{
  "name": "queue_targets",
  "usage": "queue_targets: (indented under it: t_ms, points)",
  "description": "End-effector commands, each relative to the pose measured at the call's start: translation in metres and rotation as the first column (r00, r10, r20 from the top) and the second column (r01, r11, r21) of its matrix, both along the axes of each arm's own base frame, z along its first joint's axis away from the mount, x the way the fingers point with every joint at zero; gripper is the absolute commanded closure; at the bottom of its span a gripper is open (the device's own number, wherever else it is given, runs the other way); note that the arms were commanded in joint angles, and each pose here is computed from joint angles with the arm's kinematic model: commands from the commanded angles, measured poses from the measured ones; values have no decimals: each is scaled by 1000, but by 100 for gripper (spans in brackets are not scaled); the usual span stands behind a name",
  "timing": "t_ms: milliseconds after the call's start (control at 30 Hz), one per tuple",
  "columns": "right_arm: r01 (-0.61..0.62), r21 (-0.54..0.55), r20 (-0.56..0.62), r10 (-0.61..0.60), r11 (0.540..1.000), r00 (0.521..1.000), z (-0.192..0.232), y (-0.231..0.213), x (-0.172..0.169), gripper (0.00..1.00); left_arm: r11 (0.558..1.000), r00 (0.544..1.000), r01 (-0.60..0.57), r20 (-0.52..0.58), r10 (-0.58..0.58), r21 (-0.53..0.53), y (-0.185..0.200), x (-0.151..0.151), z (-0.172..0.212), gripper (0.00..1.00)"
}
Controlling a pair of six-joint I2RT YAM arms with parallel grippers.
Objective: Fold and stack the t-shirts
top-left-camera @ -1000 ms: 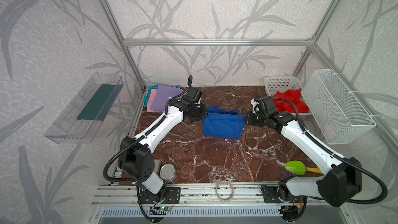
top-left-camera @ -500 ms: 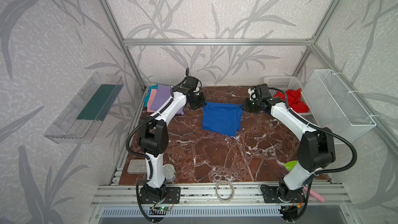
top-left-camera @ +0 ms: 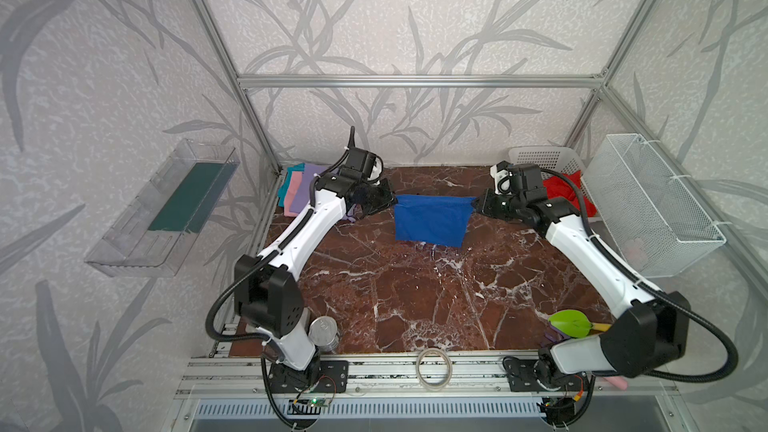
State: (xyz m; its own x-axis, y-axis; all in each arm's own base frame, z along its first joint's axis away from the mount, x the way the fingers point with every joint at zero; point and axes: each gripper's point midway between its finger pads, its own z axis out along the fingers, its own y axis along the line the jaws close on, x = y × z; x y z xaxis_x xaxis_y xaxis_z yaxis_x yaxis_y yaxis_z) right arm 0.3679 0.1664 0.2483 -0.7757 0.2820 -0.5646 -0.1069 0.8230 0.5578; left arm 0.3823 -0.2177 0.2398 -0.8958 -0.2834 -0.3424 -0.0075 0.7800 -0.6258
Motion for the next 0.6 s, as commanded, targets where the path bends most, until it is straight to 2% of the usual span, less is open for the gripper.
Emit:
queue_targets:
  t_ms: [0,200,300,400,567]
  points:
    - [22,-17,-58,-23,1000,998,-25,-7,-33,100,999,998,-26,-56,28,26,7,-34,-27,100]
    - [65,20,-207,-60,998,976,-99,-12,-94,100,998,986,-53,-158,56,18,12,-100,-88,100]
    - [85,23,-252,-76,996,965,-123,-16,-115,100,997,980,-71,-187,74,21,17,-115,-103,100]
    - [91,3,-248,-88,996,965,-124,-21,-120,100,997,986,-73,-150,78,39,19,-110,-94,100]
    - [88,-47,-179,-95,995,979,-102,-22,-96,100,996,996,-38,-75,44,76,8,-77,-66,100]
